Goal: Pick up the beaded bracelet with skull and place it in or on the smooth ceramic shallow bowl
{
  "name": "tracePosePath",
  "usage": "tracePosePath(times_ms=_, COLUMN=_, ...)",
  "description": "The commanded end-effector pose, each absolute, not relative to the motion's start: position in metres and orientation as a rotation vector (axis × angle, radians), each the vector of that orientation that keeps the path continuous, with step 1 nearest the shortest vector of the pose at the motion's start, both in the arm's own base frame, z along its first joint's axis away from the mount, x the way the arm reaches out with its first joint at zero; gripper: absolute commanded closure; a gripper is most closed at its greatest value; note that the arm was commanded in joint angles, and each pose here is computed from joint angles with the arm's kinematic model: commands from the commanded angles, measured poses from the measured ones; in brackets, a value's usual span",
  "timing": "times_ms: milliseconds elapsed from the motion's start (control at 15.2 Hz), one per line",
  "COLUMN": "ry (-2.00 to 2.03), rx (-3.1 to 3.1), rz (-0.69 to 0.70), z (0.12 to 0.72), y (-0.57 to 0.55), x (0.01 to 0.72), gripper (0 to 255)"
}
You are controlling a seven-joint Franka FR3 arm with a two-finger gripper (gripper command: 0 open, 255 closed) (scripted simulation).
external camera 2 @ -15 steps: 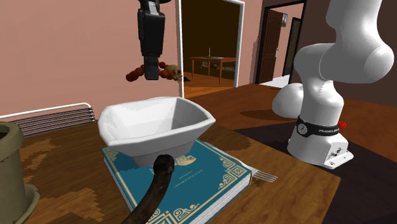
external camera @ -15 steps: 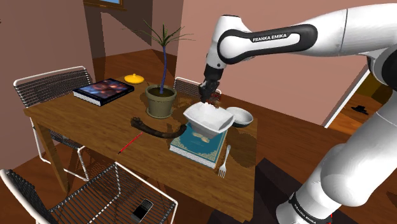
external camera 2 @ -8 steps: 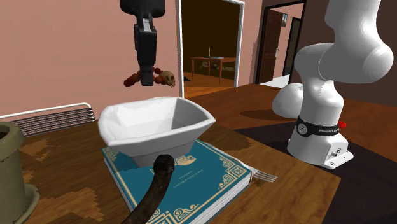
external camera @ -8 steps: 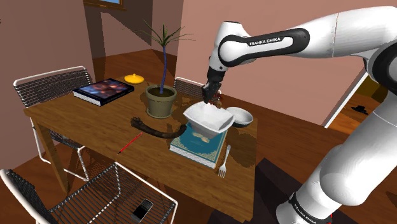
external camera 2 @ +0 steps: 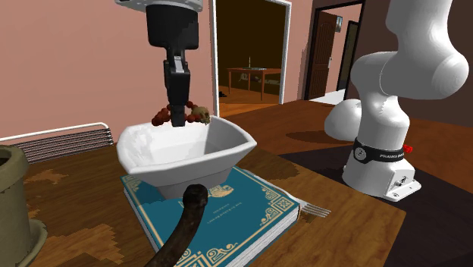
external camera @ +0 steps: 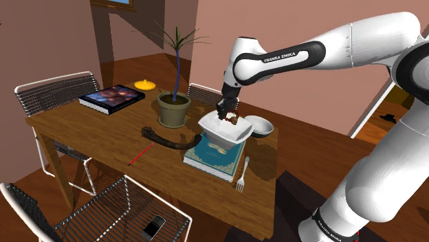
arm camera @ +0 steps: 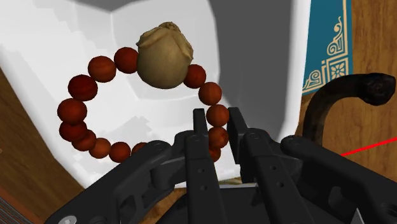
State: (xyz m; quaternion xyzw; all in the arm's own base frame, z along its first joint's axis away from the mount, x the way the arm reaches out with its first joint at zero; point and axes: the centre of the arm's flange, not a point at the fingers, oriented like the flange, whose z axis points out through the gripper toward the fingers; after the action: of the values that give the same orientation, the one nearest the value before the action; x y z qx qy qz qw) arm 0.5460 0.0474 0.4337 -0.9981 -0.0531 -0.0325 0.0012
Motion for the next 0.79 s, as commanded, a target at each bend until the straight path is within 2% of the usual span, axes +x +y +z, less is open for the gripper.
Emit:
tracePosePath(times_ms=0, ry=-0.167, rx=-3.133, rz=-0.103, z=0.423, y=0.047, x=0.547, gripper=255)
tracePosePath(times_ms=660, ry=-0.167, rx=-3.133, rz=-0.103, z=0.411, y=0.047, x=0.547, gripper=255)
tracePosePath(times_ms=726, ry=-0.167, rx=-3.133, rz=-0.103, z=0.411, y=0.047, x=0.547, gripper=0)
